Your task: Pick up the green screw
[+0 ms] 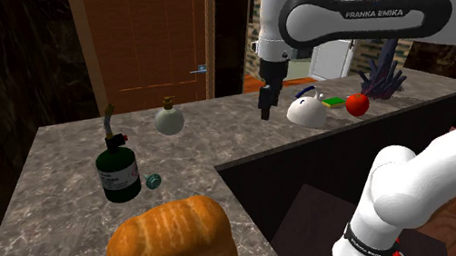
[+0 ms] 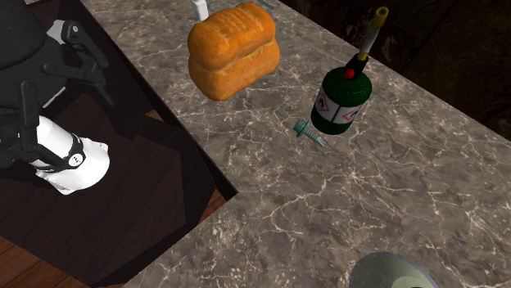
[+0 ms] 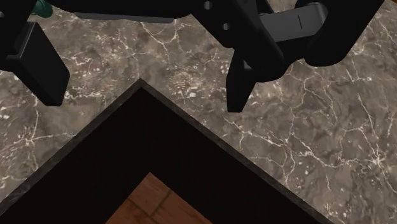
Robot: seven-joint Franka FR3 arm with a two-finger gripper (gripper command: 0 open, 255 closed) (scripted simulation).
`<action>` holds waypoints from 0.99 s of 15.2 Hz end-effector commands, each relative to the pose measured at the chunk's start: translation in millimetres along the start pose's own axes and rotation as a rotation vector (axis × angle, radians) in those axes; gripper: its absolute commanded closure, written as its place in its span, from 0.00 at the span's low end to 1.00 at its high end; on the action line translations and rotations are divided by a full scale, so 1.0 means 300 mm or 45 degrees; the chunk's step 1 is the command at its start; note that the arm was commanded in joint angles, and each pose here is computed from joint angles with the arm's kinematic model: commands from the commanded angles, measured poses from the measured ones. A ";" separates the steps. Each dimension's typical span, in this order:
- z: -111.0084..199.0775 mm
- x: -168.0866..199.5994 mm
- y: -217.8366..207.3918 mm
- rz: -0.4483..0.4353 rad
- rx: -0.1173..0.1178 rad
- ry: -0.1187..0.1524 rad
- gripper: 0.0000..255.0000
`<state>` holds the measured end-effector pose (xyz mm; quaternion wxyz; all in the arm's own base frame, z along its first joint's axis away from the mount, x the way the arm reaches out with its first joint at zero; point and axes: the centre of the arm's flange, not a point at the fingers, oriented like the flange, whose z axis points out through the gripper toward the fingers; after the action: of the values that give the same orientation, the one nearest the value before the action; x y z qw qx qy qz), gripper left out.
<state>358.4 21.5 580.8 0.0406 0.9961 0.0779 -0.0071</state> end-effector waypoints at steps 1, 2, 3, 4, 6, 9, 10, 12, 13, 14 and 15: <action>0.032 0.066 -0.035 -0.014 0.010 -0.001 0.00; 0.050 0.101 -0.055 -0.021 0.014 -0.002 0.00; 0.067 0.135 -0.075 -0.028 0.018 -0.003 0.00; 0.085 0.169 -0.095 -0.035 0.023 -0.004 0.00; 0.120 0.237 -0.136 -0.049 0.032 -0.007 0.00; 0.173 0.338 -0.200 -0.071 0.045 -0.010 0.00; 0.190 0.372 -0.222 -0.078 0.050 -0.011 0.00; 0.224 0.438 -0.267 -0.092 0.059 -0.013 0.00; 0.242 0.471 -0.289 -0.099 0.063 -0.015 0.00; 0.259 0.504 -0.312 -0.106 0.068 -0.016 0.00; 0.276 0.537 -0.335 -0.113 0.072 -0.017 0.00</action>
<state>491.4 130.8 495.0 0.0147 0.9927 0.1189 -0.0170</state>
